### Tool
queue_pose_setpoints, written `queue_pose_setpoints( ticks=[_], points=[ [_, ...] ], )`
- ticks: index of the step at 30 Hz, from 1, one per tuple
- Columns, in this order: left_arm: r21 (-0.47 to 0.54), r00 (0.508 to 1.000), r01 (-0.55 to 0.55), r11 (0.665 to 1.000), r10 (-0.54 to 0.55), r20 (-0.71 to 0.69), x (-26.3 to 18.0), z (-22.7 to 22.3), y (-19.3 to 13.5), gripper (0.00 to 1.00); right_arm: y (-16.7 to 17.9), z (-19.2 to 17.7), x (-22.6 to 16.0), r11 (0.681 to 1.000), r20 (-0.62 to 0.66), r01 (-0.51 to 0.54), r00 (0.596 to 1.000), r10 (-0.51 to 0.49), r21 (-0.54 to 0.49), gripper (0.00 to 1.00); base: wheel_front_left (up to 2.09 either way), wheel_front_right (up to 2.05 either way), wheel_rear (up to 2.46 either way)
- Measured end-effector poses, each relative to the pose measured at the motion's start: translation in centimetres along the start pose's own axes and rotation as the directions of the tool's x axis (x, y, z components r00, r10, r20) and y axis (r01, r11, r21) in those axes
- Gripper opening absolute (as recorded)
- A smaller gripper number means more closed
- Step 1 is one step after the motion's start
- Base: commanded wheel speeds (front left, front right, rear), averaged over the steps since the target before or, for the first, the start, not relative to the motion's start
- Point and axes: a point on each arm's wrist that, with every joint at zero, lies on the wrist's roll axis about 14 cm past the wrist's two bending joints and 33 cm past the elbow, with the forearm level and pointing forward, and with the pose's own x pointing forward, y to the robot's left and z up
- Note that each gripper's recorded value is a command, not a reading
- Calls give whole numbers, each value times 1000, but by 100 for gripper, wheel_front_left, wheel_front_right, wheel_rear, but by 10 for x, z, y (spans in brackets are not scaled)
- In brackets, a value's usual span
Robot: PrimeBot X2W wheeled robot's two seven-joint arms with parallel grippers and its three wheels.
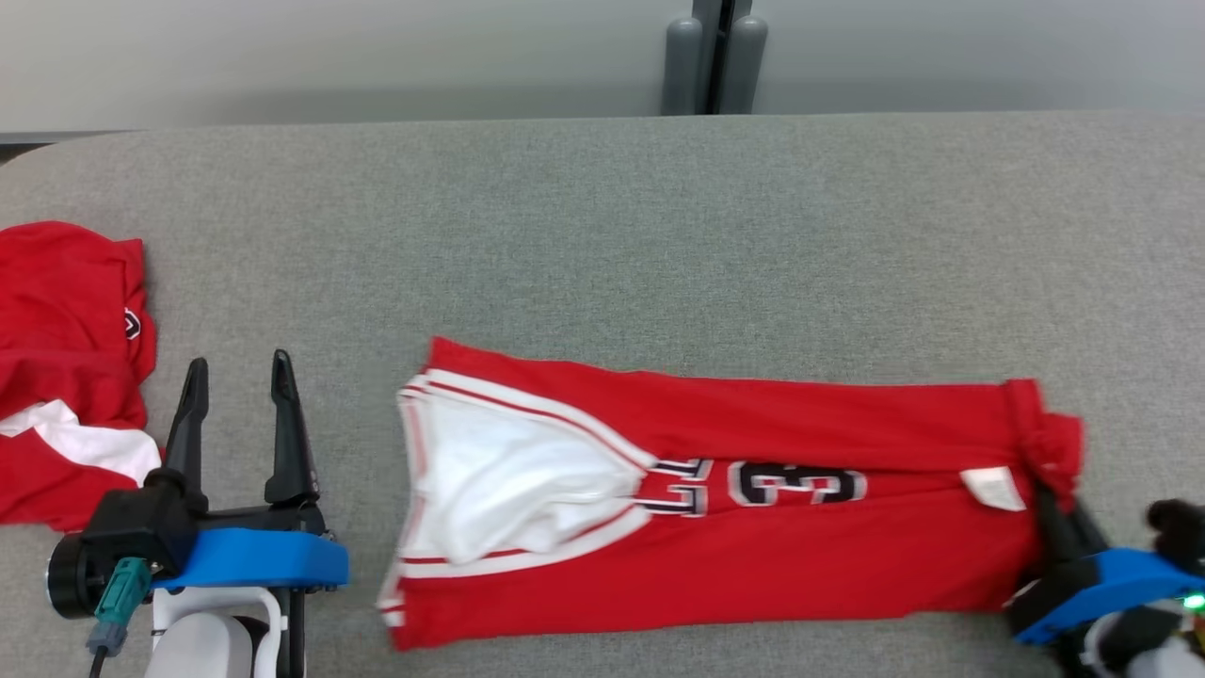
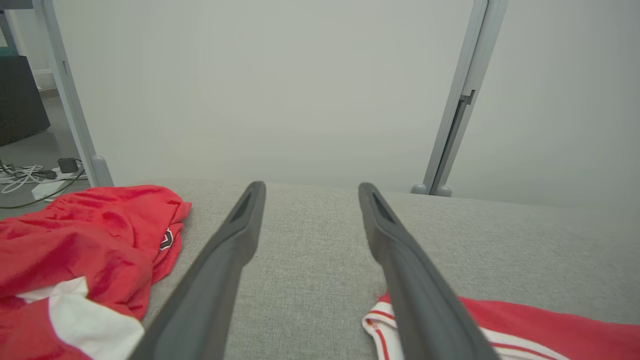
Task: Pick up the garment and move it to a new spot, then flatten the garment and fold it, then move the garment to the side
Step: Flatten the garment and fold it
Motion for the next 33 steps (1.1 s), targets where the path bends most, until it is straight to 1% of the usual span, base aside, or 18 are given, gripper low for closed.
queue_pose_setpoints(
  ticks=[4, 6, 9, 12, 15, 18, 21, 27, 31, 33],
  points=[
    [2, 1000, 1, 1000, -1, 5, -1, 1, -1, 100, -47, 34, -1, 994, 68, 98, 993, -94, -49, 0, 0, 0, 0],
    [3, 1000, 1, 1000, -1, 5, -2, 1, -1, 100, -63, 46, -3, 989, 83, 130, 989, -123, -77, 0, 0, 0, 0],
    [3, 1000, -3, 1000, 3, 4, -3, 0, 0, 100, -66, 59, -2, 986, 101, 134, 987, -123, -104, 0, 0, 0, 0],
    [-1, 1000, 0, 1000, 0, 0, -3, -2, -2, 100, -56, 66, 0, 987, 116, 107, 989, -93, -121, 0, 0, 0, 0],
    [6, 1000, -4, 1000, 4, -3, -4, -3, 1, 100, -32, 74, 2, 992, 148, 53, 988, -36, -116, 0, 0, 0, 0],
    [6, 1000, 0, 1000, 0, -6, -4, -4, -1, 100, 1, 72, 2, 994, 157, -26, 987, 43, -110, 0, 0, 0, 0],
    [4, 1000, 0, 1000, 0, -11, -5, -6, -2, 100, 37, 69, 1, 988, 154, -112, 980, 128, -108, 0, 0, 0, 0],
    [6, 1000, -12, 1000, 12, -11, -6, -6, 4, 100, 107, 59, -2, 949, 123, -293, 944, 307, -118, 0, 0, 0, 0],
    [9, 1000, -24, 1000, 24, -11, -8, -5, 8, 100, 144, 51, -1, 914, 98, -387, 912, 399, -127, 0, 0, 0, 0],
    [13, 999, -29, 999, 29, -15, -8, -6, 10, 100, 163, 51, 0, 891, 97, -433, 889, 447, -134, 0, 0, 0, 0]
  ],
)
